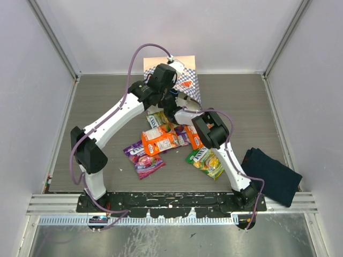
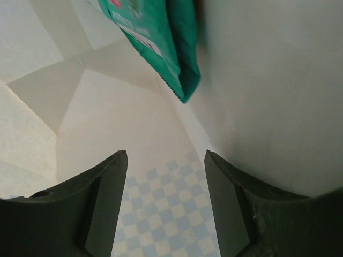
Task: Take the snacks out of the paper bag
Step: Take out the snack from the paper bag.
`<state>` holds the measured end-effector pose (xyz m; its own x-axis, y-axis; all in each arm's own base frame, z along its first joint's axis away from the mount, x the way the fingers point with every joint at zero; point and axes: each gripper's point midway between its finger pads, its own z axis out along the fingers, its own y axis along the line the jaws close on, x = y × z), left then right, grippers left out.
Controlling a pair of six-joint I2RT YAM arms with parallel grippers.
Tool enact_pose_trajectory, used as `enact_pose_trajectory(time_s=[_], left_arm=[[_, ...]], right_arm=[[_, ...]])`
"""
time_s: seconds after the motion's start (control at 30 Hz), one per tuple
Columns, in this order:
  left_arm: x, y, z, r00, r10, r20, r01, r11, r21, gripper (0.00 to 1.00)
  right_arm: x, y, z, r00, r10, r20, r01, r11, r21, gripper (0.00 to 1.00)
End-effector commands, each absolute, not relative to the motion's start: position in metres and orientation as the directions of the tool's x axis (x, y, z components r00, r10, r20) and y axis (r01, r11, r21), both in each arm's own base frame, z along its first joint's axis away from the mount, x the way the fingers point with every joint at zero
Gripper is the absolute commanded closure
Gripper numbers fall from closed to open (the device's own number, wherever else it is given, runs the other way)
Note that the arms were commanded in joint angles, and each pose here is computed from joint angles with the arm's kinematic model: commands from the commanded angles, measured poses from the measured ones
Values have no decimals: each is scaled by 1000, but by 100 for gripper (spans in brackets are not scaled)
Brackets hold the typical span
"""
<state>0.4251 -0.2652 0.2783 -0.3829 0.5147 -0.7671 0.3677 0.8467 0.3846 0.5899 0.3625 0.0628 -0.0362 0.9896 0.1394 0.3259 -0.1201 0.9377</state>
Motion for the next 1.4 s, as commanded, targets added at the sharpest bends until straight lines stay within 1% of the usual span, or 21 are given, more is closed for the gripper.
enact_pose_trajectory(time_s=[0.0,0.07,0.13,0.17,0.3,0.37,0.4,0.5,0.53,0.77,0.8,0.87,0.9,1.0,1.03,1.2,1.27,1.37], left_arm=[[423,-260,308,-342,484,-805,341,862,374,100],[423,-260,309,-340,480,-809,340,864,370,100],[423,-262,308,-340,479,-810,345,864,366,100],[424,-263,308,-339,475,-812,345,866,363,100],[424,-267,306,-345,469,-813,352,868,351,100],[424,-267,306,-348,470,-811,354,867,351,100],[424,-267,306,-349,472,-810,354,866,352,100],[423,-266,306,-349,472,-809,353,867,353,100],[422,-266,307,-349,472,-810,353,866,353,100],[422,-266,306,-350,478,-806,354,864,358,100],[422,-266,305,-351,479,-805,355,863,359,100],[424,-266,305,-350,477,-806,353,864,358,100],[424,-267,305,-351,476,-806,353,865,357,100],[426,-270,305,-350,470,-810,354,867,351,100],[427,-271,304,-352,469,-810,353,868,349,100],[429,-274,301,-355,466,-811,342,872,351,100],[431,-275,299,-359,465,-809,332,874,356,100],[432,-276,298,-360,456,-814,324,879,349,100]], right_arm=[[613,335,90,45,988,146,306,-153,940,34],[617,313,94,74,994,85,305,-103,947,35],[618,289,91,106,994,-33,331,-4,943,35],[618,279,103,123,991,-59,320,17,947,35],[622,262,105,135,985,-103,309,57,949,40],[624,256,102,140,982,-126,306,79,949,47],[626,254,102,138,980,-140,300,93,950,48],[636,254,107,121,980,-161,281,121,952,50],[640,253,96,116,978,-174,291,134,947,51],[661,254,108,91,967,-238,211,215,954,74],[663,254,112,85,966,-244,197,224,955,79],[662,257,121,67,966,-251,167,237,957,97],[660,259,124,53,966,-253,158,242,957,99],[647,267,130,-16,969,-247,155,247,957,99],[641,271,141,-40,972,-232,141,235,962,99],[588,285,141,-157,972,-172,194,201,960,99],[569,286,140,-183,969,-168,215,206,955,99],[551,285,146,-210,962,-176,203,219,954,99]])
